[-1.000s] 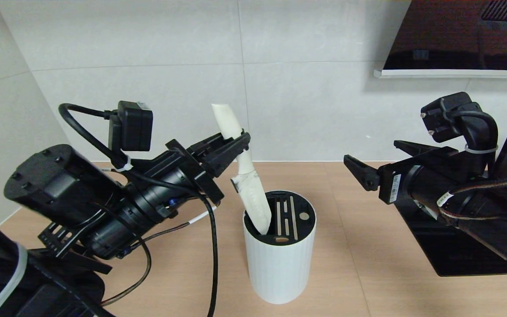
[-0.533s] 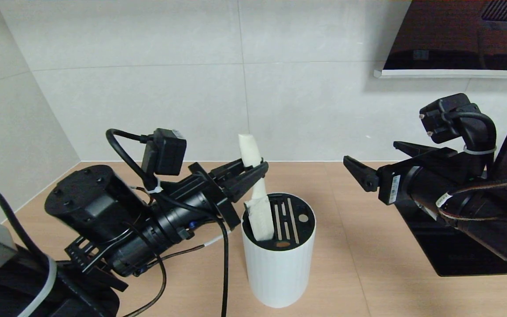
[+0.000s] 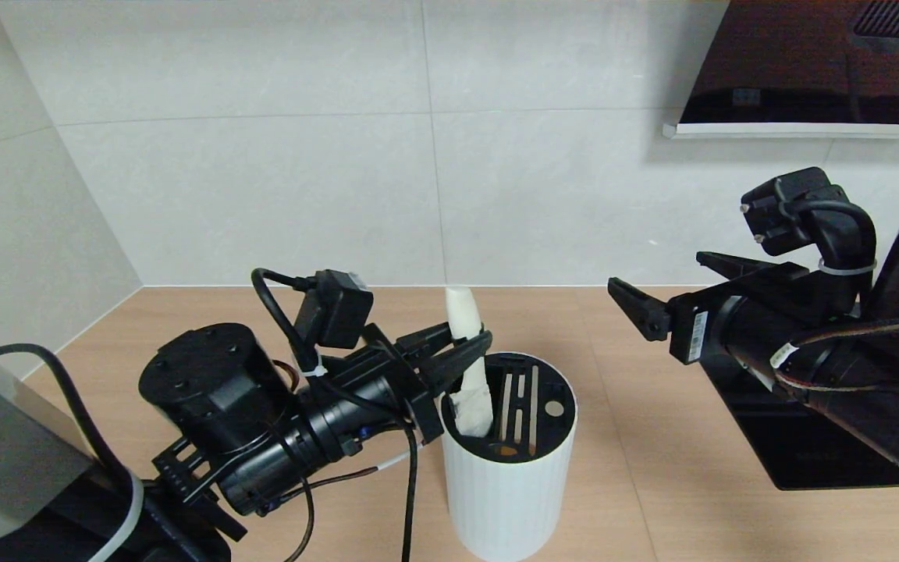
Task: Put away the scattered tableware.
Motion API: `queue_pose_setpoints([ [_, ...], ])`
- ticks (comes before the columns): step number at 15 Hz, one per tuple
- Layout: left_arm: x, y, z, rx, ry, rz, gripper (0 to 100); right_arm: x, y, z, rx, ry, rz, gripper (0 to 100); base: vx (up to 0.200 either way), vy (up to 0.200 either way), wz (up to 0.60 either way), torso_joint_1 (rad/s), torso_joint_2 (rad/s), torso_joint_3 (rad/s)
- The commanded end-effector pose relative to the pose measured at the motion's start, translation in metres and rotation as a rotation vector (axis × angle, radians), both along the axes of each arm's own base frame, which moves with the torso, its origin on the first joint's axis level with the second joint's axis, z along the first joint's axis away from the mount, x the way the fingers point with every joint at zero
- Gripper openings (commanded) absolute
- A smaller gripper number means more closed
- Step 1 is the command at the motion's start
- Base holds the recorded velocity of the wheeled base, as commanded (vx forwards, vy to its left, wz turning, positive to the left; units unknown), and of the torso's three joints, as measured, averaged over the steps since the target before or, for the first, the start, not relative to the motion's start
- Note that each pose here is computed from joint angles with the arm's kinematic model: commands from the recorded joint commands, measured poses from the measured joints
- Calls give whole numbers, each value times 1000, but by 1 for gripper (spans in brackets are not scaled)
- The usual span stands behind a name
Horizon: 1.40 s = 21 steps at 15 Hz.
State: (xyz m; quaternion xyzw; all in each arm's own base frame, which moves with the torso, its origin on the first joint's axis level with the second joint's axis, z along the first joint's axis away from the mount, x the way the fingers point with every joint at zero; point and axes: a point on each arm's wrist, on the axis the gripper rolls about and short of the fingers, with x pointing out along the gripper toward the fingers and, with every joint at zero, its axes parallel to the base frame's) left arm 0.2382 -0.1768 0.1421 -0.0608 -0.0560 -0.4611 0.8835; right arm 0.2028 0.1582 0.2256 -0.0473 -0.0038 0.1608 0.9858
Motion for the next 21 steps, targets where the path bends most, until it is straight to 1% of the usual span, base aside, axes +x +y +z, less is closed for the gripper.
queue_pose_setpoints([
  [1,1,0,-2,2,4,5,0,0,1,-1,-2,2,1,100,0,0,0,0,0,0],
  [2,1,-1,-2,3,5,4,0,0,1,-1,-2,2,1,100,0,0,0,0,0,0],
  [3,1,-1,-2,3,5,5,100,0,1,-1,-2,2,1,100,0,0,0,0,0,0],
  [6,0,0,2,-9,-4,11,100,0,1,-1,-2,2,1,100,0,0,0,0,0,0],
  [10,0,0,3,-11,-7,12,100,0,1,-1,-2,2,1,100,0,0,0,0,0,0],
  [11,-2,1,7,-20,-17,12,100,0,0,0,-1,1,1,100,0,0,0,0,0,0],
  [13,-12,9,29,-67,-70,13,100,-6,-5,8,27,-31,-7,100,0,0,0,0,0,0],
  [14,-26,21,52,-135,-114,23,100,-23,-20,21,64,-75,-25,100,0,0,0,0,0,0],
  [15,-41,34,69,-198,-138,41,100,-32,-38,27,88,-103,-77,100,0,0,0,0,0,0],
  [16,-56,47,79,-237,-152,48,100,-40,-65,24,91,-117,-172,100,0,0,0,0,0,0],
  [17,-72,61,82,-250,-167,66,100,-57,-87,21,102,-140,-232,100,0,0,0,0,0,0],
  [18,-87,78,79,-249,-173,96,100,-78,-108,15,111,-161,-285,100,0,0,0,0,0,0],
  [19,-101,93,73,-242,-170,130,100,-97,-124,8,122,-189,-334,100,0,0,0,0,0,0],
  [20,-110,101,68,-234,-161,150,100,-109,-132,2,125,-201,-362,100,0,0,0,0,0,0],
  [21,-136,122,55,-224,-136,199,100,-142,-148,-7,146,-249,-407,100,0,0,0,0,0,0],
])
